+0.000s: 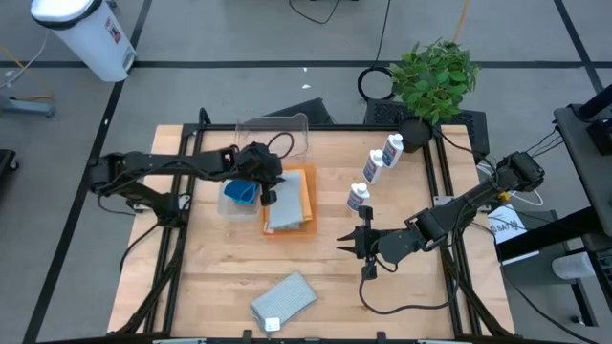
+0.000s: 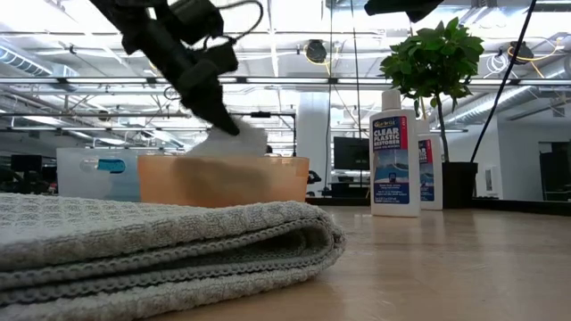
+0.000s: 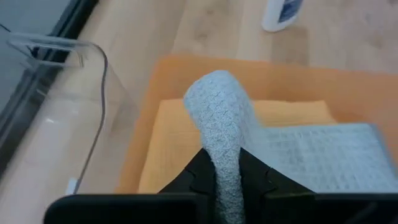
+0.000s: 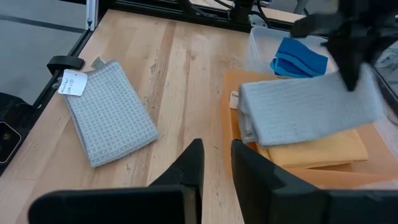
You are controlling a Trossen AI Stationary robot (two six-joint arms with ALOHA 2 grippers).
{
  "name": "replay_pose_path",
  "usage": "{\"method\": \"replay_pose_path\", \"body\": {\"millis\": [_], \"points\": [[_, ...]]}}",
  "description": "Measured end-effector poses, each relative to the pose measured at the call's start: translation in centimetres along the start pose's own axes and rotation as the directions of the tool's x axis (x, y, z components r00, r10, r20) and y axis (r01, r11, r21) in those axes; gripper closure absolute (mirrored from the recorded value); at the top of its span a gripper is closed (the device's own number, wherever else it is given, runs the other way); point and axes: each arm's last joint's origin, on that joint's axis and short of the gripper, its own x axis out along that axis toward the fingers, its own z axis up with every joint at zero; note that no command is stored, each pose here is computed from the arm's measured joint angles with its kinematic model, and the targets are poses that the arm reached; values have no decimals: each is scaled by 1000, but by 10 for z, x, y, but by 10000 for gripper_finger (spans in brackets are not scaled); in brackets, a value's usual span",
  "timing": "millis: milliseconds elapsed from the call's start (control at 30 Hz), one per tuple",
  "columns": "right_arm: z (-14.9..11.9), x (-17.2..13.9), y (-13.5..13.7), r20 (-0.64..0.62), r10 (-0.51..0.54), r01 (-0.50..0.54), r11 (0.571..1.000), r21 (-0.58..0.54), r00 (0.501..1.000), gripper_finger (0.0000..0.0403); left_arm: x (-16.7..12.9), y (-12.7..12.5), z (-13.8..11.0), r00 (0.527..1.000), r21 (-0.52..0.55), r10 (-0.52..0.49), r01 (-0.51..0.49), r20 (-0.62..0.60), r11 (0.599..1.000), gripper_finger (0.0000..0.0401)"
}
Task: Pick & Place Kitchen Items
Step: Put the gray towel into the orange bin
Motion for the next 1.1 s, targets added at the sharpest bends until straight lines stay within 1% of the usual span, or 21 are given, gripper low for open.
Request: {"method": "replay_pose_path", "body": {"millis": [133,333,400,467,567,633,700,800,900,1033,1100], "points": [[0,0,0,1,0,0,1000,0,1000,353,13,0,-4,999,5,18,-17,-39,1000,368],[1,0,0,5,0,0,1000,-1,1000,353,29,0,-12,995,-25,18,-21,-98,999,370],[1,0,0,6,1,-1,1000,-4,1000,353,32,0,-14,991,-50,49,-55,-122,997,360],[1,0,0,7,1,-1,1000,-4,1000,353,34,1,-15,984,-64,111,-121,-138,991,340],[1,0,0,7,1,-1,1000,-4,1000,353,34,4,-18,964,-65,207,-220,-169,973,296],[1,0,0,6,1,-1,1000,-4,1000,353,33,5,-19,951,-58,252,-266,-180,962,263],[1,0,0,6,1,-1,1000,-4,1000,353,29,6,-19,944,-53,274,-288,-186,956,230],[1,0,0,6,1,-1,1000,-4,1000,353,21,6,-13,944,-56,280,-293,-173,954,187],[1,0,0,7,0,0,1000,-4,1000,353,8,5,-6,948,-58,279,-290,-152,955,156],[1,0,0,9,1,-1,1000,-2,1000,353,-8,0,3,958,-97,270,-279,-95,955,132],[1,0,0,12,1,-1,1000,-1,1000,353,-11,-4,5,968,-111,236,-244,-81,963,127]]}}
